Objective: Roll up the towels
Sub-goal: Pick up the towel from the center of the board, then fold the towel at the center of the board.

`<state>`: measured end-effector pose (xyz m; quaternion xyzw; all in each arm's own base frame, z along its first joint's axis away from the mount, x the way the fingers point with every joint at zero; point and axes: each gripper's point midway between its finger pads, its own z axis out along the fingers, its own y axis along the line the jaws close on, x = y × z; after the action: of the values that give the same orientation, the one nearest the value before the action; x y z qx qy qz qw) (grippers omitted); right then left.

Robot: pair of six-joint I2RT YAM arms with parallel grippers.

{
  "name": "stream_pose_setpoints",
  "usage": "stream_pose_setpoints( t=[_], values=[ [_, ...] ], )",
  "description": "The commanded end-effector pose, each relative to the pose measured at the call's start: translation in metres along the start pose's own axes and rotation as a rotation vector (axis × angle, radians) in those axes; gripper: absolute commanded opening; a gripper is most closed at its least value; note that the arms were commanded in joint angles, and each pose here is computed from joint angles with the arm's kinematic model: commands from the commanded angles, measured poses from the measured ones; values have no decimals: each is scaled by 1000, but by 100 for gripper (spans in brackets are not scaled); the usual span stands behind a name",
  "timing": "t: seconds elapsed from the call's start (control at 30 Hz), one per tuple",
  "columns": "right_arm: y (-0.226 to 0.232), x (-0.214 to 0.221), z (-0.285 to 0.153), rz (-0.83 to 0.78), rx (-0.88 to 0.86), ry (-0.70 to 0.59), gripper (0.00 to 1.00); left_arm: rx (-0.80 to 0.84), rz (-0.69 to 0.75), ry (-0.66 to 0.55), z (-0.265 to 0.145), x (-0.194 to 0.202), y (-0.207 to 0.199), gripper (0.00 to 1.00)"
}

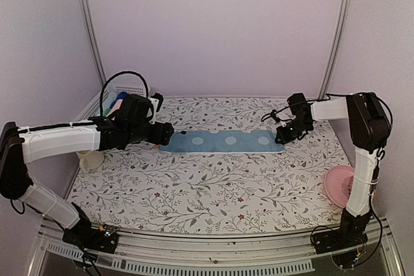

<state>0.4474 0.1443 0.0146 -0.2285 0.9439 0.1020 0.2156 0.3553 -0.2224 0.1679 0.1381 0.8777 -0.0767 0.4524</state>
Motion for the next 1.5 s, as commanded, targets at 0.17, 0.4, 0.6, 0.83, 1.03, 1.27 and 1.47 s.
stream_pose_setpoints(
  t=[0.17, 0.4, 0.6, 0.83, 1.03, 1.27, 1.47],
  values=[
    [-75, 18, -66, 86, 73, -2, 2, -3, 12, -5, -11, 2, -1, 88],
    [-142, 16, -128, 126, 164, -80, 2, 8, 7, 9, -10, 11, -5, 89],
    [-121, -22, -148, 81, 25, -142, 2, 23, 9, 19, -6, 14, -11, 92],
    [-26, -61, -128, -61, -209, -142, 2, 22, 14, 35, -1, 19, -14, 97],
    [41, -76, -109, -148, -331, -118, 2, 29, 17, 54, 5, 26, -18, 97],
    [90, -86, -88, -212, -423, -97, 2, 30, 17, 64, 7, 32, -19, 97],
    [116, -90, -72, -244, -466, -79, 2, 28, 20, 73, 9, 35, -20, 97]
  ],
)
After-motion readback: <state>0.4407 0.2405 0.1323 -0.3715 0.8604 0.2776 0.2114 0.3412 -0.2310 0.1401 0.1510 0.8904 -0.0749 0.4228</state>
